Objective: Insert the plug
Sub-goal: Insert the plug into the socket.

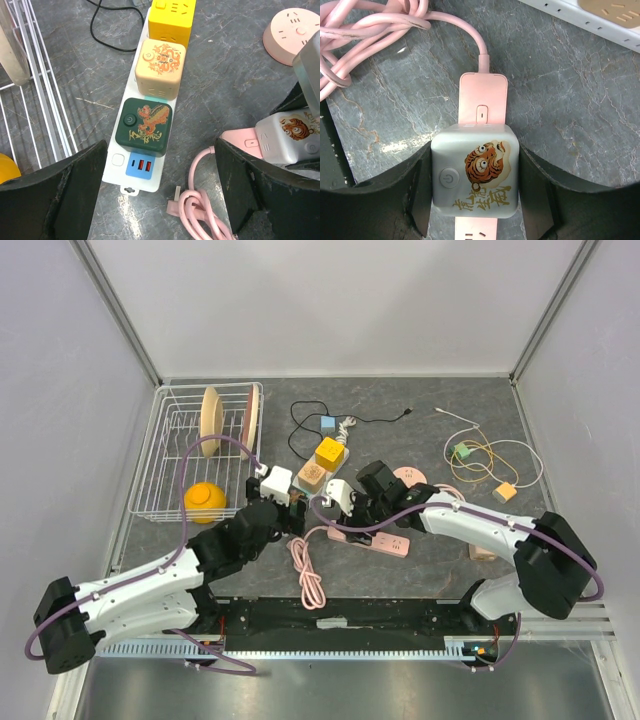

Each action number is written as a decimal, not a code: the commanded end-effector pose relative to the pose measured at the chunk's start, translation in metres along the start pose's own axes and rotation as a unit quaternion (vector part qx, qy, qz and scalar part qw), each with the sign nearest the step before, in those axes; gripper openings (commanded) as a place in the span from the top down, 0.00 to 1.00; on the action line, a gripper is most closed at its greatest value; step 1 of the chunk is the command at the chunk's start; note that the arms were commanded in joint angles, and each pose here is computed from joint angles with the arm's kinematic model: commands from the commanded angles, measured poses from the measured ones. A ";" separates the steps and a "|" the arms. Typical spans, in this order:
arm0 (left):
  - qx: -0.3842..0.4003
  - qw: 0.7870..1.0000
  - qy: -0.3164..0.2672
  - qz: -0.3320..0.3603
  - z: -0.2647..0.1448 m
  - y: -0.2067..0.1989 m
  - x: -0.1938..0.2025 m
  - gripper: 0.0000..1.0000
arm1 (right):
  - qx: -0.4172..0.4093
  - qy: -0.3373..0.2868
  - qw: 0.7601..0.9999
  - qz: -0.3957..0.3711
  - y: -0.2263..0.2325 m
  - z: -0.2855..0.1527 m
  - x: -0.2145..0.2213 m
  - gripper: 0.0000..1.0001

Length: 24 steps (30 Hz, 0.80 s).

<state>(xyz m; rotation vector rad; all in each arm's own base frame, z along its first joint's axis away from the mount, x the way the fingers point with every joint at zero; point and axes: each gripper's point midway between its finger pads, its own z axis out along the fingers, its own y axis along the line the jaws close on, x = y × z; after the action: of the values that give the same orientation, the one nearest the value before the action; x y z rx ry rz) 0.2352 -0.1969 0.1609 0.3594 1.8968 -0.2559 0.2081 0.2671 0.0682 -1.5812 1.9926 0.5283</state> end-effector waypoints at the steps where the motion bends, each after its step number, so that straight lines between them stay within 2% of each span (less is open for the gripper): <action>1: -0.008 0.998 -0.046 -0.040 0.003 -0.003 -0.037 0.06 | -0.021 0.162 0.986 0.015 0.023 -0.005 0.092 0.91; 3: -0.002 0.998 -0.042 -0.036 0.004 -0.006 -0.036 0.05 | -0.013 0.143 0.989 0.015 0.020 -0.010 0.079 0.73; 4: 0.000 0.999 -0.040 -0.033 0.005 -0.008 -0.036 0.06 | -0.011 0.137 0.990 0.017 0.019 -0.012 0.074 0.58; 10: 0.013 0.999 -0.034 -0.029 0.008 -0.015 -0.036 0.05 | 0.003 0.095 0.995 0.015 0.011 -0.024 0.041 0.30; 16: 0.011 0.999 -0.037 -0.036 0.006 -0.012 -0.034 0.06 | 0.005 0.096 0.995 0.011 0.004 -0.033 0.022 0.16; 24: 0.008 0.997 -0.039 -0.060 0.000 -0.007 -0.026 0.06 | 0.020 0.073 0.997 0.004 -0.008 -0.052 -0.015 0.10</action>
<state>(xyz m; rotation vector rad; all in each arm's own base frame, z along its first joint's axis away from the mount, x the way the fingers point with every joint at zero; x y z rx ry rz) 0.2375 -0.2052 0.1692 0.3623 1.8915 -0.2813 0.1979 0.2365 0.0904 -1.6460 2.1526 0.3975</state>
